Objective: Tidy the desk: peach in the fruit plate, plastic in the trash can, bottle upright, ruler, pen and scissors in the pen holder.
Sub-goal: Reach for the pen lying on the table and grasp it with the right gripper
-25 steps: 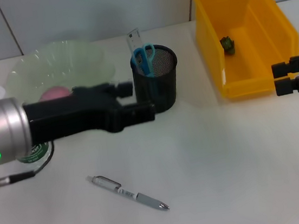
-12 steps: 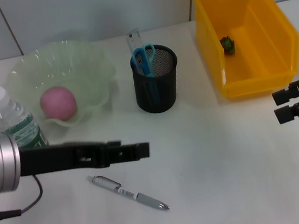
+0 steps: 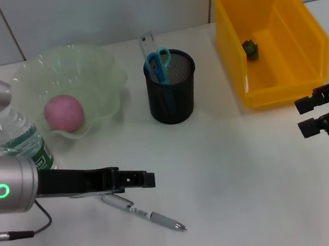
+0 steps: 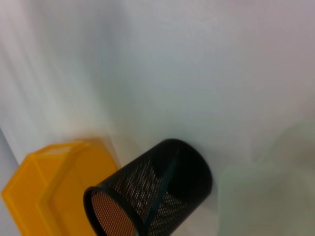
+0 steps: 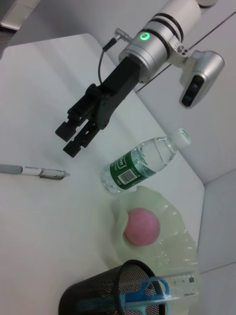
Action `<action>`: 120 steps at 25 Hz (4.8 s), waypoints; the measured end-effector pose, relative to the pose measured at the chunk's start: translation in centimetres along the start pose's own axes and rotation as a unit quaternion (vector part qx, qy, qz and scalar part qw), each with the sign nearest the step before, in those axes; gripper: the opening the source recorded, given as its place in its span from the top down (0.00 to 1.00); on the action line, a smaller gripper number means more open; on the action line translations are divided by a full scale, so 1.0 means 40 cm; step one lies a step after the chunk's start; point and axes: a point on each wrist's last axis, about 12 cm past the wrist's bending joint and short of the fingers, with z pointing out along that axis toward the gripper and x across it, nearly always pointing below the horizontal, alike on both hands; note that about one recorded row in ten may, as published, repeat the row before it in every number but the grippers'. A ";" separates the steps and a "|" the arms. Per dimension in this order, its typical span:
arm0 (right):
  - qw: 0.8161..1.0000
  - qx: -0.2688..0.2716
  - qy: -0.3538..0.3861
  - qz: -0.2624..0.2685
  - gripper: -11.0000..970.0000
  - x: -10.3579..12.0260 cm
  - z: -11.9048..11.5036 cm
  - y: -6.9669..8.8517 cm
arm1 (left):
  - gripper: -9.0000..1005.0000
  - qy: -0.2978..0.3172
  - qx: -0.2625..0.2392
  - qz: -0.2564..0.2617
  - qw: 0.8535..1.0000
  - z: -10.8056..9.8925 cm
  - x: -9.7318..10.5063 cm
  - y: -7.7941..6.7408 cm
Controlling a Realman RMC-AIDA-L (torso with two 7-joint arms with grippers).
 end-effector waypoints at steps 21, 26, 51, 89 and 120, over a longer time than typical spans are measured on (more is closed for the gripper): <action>0.991 -0.086 0.081 -0.055 0.17 -0.103 0.186 0.048 | 0.21 -0.005 0.040 0.228 0.973 -0.101 0.053 -0.027; 0.984 -0.079 0.115 -0.106 0.17 -0.150 0.263 0.078 | 0.22 0.002 0.041 0.236 0.971 -0.110 0.075 -0.017; 0.945 0.003 0.291 -0.151 0.17 -0.258 0.542 0.172 | 0.22 0.026 0.034 0.260 0.965 -0.143 0.099 0.001; 0.942 0.063 0.315 -0.098 0.17 -0.248 0.655 0.231 | 0.22 -0.002 0.031 0.257 0.966 -0.218 0.115 0.054; 0.924 0.149 0.346 -0.060 0.23 -0.255 0.714 0.280 | 0.22 0.005 0.047 0.262 0.964 -0.242 0.115 0.044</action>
